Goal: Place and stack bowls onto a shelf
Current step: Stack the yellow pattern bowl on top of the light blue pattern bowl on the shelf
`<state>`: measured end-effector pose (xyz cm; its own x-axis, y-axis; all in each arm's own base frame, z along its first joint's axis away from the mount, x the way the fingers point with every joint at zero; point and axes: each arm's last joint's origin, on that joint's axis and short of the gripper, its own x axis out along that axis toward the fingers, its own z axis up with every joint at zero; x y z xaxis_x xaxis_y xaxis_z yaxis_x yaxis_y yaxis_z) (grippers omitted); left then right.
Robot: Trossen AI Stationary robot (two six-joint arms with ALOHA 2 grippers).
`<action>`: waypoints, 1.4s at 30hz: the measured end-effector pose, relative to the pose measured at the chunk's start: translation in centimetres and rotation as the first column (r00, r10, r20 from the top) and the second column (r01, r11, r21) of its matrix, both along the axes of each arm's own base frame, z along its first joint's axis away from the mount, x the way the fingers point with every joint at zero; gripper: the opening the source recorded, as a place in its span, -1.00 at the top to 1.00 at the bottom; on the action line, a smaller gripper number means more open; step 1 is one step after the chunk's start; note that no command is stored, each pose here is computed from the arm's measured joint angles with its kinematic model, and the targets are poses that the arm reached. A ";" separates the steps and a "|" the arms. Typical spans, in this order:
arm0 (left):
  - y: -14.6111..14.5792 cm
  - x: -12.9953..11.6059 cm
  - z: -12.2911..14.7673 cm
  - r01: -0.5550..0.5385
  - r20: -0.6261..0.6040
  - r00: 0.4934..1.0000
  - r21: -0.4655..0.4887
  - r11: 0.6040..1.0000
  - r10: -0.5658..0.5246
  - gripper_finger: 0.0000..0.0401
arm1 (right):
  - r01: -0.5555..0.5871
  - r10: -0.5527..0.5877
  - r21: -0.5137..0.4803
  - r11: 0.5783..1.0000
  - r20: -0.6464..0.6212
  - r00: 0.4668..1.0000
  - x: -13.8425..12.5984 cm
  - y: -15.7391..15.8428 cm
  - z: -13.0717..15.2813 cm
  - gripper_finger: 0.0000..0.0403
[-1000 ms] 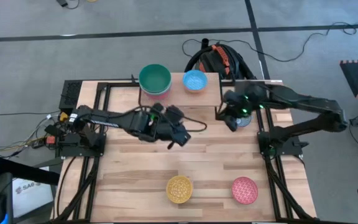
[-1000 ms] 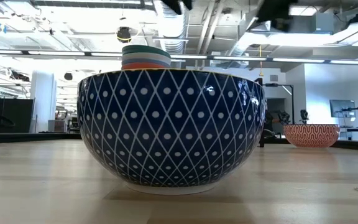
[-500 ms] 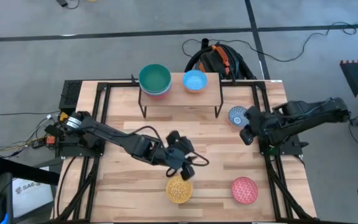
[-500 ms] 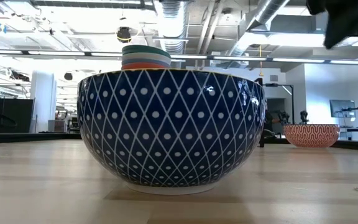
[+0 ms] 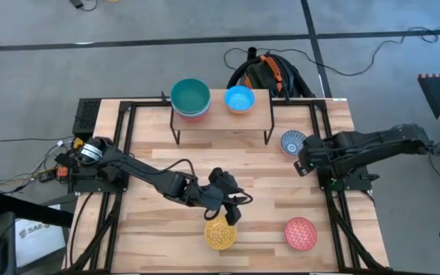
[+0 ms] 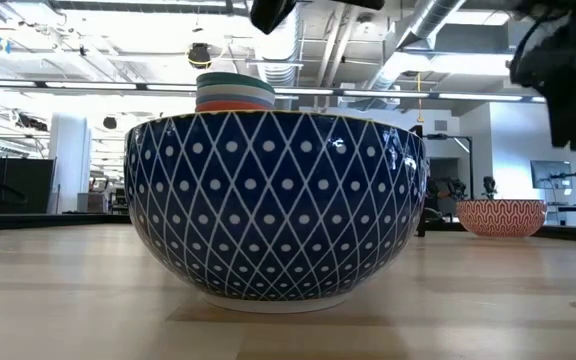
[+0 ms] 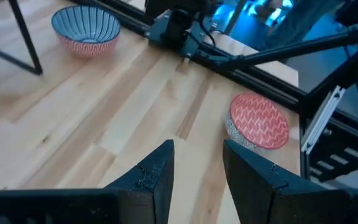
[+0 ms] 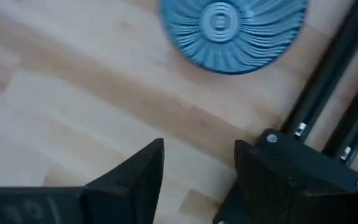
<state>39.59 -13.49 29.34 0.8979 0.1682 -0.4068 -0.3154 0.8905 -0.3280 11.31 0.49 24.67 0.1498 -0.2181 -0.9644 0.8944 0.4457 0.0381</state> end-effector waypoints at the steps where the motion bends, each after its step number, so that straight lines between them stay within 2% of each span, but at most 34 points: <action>1: -0.1 0.0 0.1 -0.011 0.010 1.000 -0.006 1.000 0.011 0.39 | 0.028 -0.028 -0.001 1.000 -0.006 1.000 0.1 -0.4 -0.2 -0.12; 6: -0.6 0.8 1.4 0.012 0.186 0.983 -0.029 0.999 -0.007 0.39 | 0.141 -0.140 -0.055 0.988 0.029 0.990 0.4 -2.3 0.1 -0.09; 9: -0.4 1.2 1.6 0.034 0.222 0.975 -0.009 0.999 -0.031 0.39 | 0.181 -0.177 -0.060 0.982 0.063 0.982 0.6 -3.6 0.2 -0.04; 11: -0.1 1.3 1.8 0.045 0.232 0.972 -0.012 0.999 -0.041 0.39 | 0.150 -0.150 0.007 0.989 0.104 0.983 1.0 -4.1 0.3 0.00; 15: 0.1 0.9 2.2 0.070 0.216 0.974 -0.012 0.997 -0.066 0.39 | 0.015 -0.048 0.137 0.990 0.238 0.970 2.3 -3.8 0.6 0.06; 18: -0.4 0.2 2.3 0.078 0.170 0.983 -0.026 0.997 -0.072 0.39 | -0.054 0.001 0.161 0.986 0.313 0.950 3.2 -2.6 0.9 0.09; 22: -1.1 -0.7 2.0 0.028 0.108 0.994 -0.017 0.999 -0.026 0.39 | -0.080 0.023 0.162 0.983 0.327 0.945 3.4 -1.0 1.0 0.12; 25: -1.5 -1.0 2.3 0.039 0.119 0.992 -0.021 0.999 -0.036 0.39 | -0.126 0.060 0.179 0.976 0.335 0.940 3.5 0.3 1.0 0.13; 27: -1.7 -1.1 2.3 0.060 0.116 0.992 -0.028 0.998 -0.056 0.39 | -0.189 0.107 0.184 0.965 0.383 0.917 4.0 1.4 1.2 0.13; 31: -1.8 -1.4 2.2 0.103 0.074 0.992 -0.054 0.993 -0.099 0.39 | -0.315 0.177 0.189 0.930 0.522 0.835 6.8 4.4 1.2 0.13; 34: -1.3 -2.5 2.2 0.073 -0.016 0.997 -0.100 0.992 -0.075 0.39 | -0.364 0.205 0.170 0.916 0.582 0.787 9.6 6.8 0.2 0.13; 37: -0.8 -4.1 2.5 0.004 -0.107 0.994 -0.143 0.990 -0.020 0.39 | -0.397 0.221 0.164 0.903 0.616 0.756 12.2 8.9 -1.6 0.13; 42: -0.7 -6.6 2.8 -0.099 -0.222 0.973 -0.158 0.982 0.063 0.39 | -0.444 0.283 0.132 0.886 0.605 0.744 15.8 11.8 -3.6 0.13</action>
<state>32.97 -14.20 32.09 0.7726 0.1502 -0.6169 -0.4635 0.7975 -0.3863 27.11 12.33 21.04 0.6894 0.2030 -0.6954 0.4486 0.6340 0.6299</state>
